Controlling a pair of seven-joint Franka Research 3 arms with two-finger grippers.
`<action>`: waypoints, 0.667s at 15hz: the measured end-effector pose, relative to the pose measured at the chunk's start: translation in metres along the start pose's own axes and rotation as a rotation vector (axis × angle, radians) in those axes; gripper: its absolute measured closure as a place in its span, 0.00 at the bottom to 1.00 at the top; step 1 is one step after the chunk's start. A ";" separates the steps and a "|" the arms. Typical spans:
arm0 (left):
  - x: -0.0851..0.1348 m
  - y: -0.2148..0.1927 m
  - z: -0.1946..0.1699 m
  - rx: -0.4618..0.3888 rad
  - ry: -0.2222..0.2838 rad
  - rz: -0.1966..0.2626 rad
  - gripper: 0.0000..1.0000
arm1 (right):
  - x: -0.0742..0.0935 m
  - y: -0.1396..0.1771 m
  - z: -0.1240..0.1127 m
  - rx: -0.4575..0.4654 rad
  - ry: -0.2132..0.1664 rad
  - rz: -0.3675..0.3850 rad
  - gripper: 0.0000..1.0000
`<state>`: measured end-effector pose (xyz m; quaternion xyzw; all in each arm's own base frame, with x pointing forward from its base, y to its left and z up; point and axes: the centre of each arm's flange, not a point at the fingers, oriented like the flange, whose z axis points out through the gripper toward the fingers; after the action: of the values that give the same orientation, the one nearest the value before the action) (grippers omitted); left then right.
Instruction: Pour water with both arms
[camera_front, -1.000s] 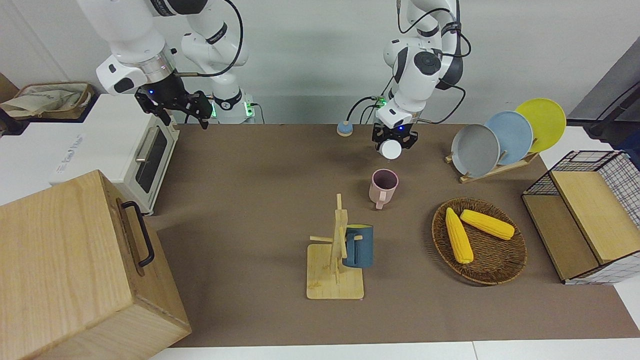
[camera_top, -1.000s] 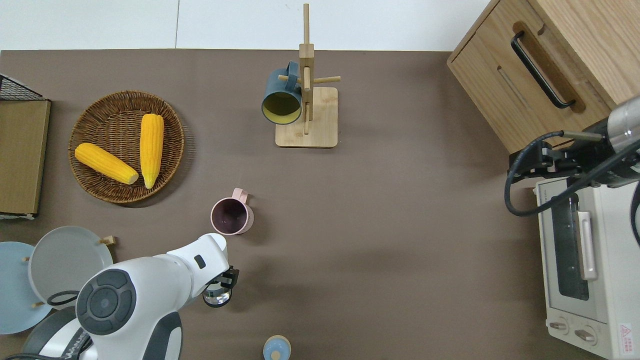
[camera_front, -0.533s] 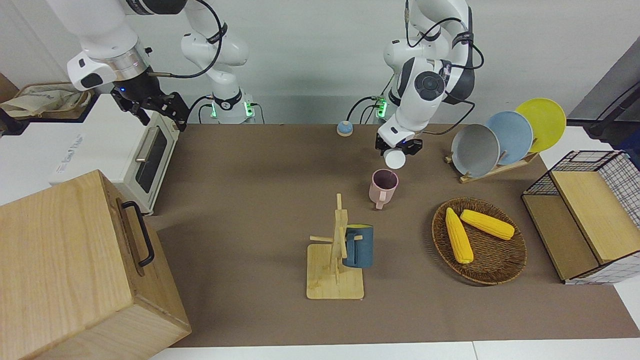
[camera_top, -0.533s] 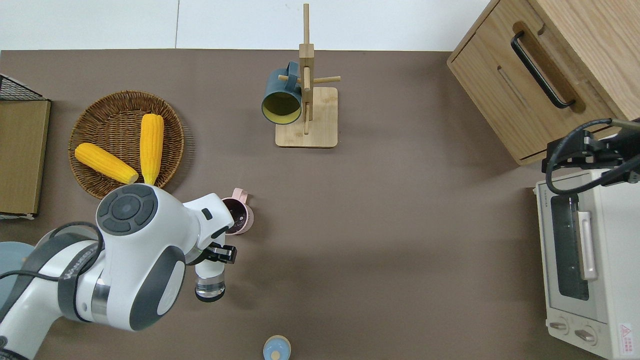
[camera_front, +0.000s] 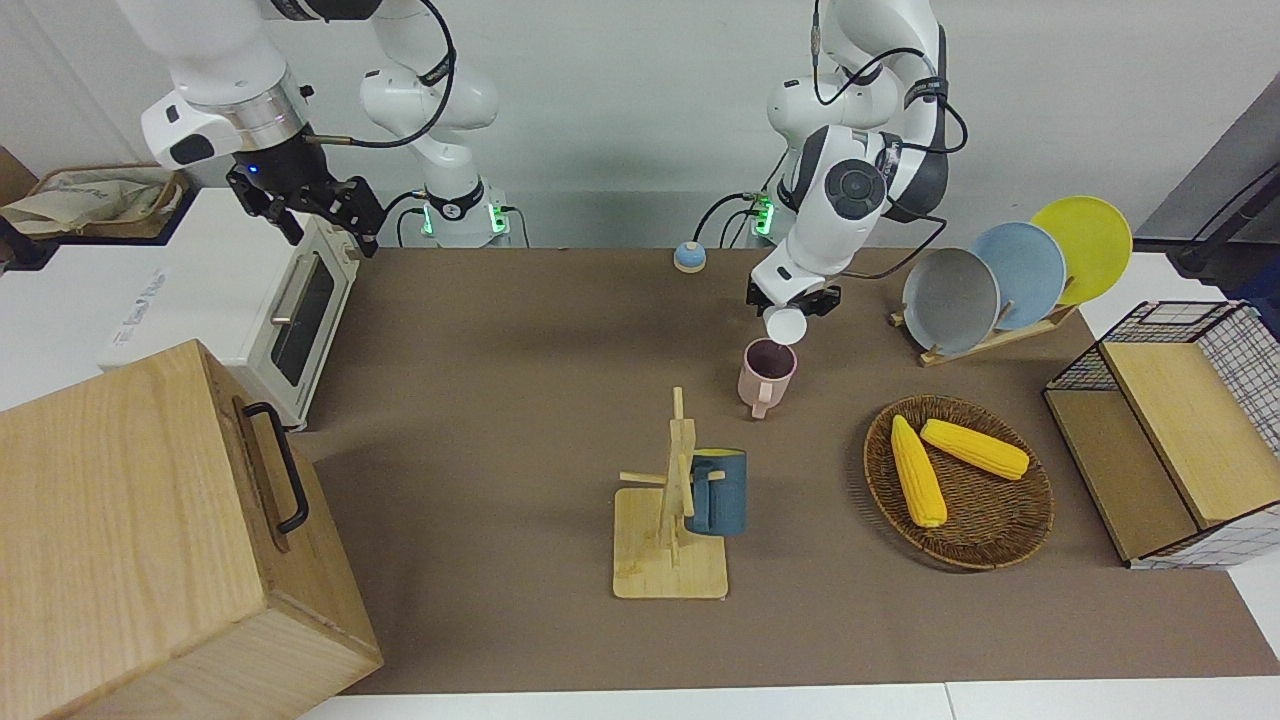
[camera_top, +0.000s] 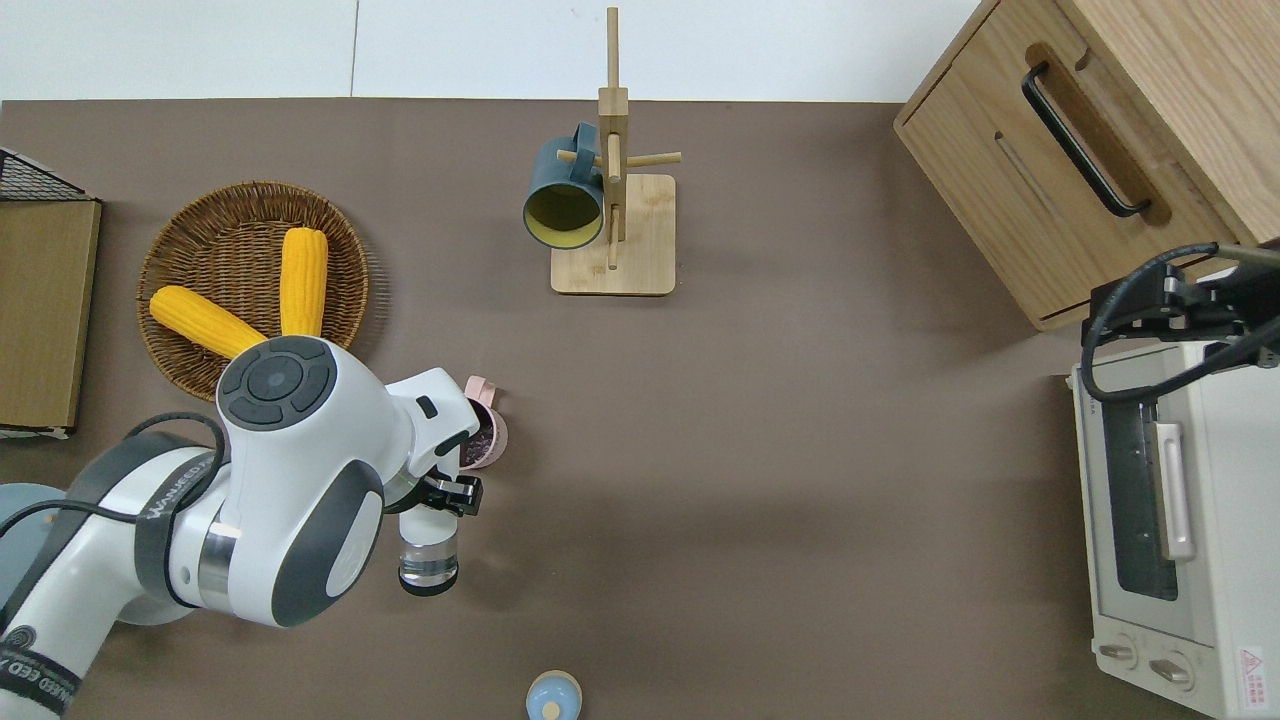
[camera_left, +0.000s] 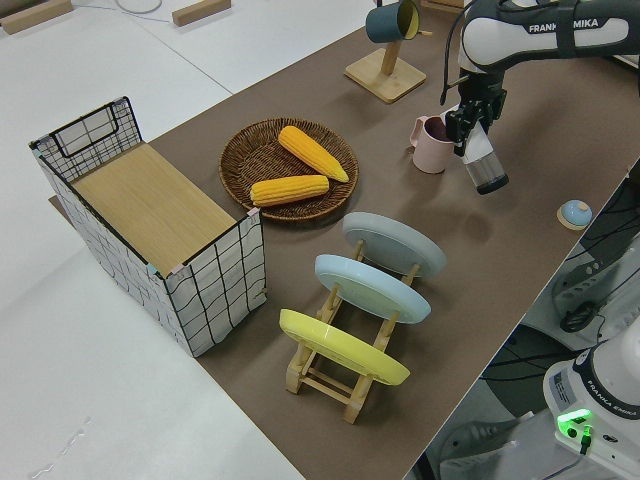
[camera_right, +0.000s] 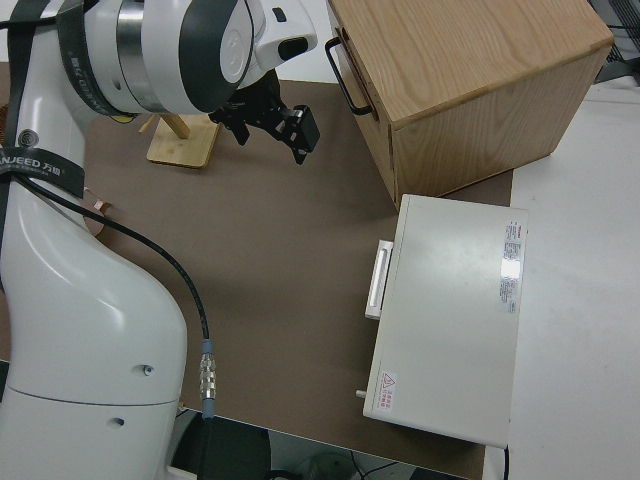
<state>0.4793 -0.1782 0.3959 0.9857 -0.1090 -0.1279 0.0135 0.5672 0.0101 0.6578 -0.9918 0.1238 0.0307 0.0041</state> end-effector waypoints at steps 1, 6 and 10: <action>-0.001 0.000 0.000 0.001 -0.005 0.000 0.37 | 0.000 -0.001 0.000 0.001 0.000 -0.003 0.00; -0.007 0.007 -0.007 0.011 -0.023 -0.003 0.37 | -0.005 -0.016 0.000 0.003 -0.001 -0.030 0.00; -0.011 0.008 -0.012 0.017 -0.017 -0.009 0.37 | -0.005 -0.015 0.000 0.002 -0.001 -0.030 0.00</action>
<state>0.4708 -0.1835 0.4110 0.9851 -0.1059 -0.1355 0.0037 0.5666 0.0262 0.6579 -0.9935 0.1091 0.0310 0.0058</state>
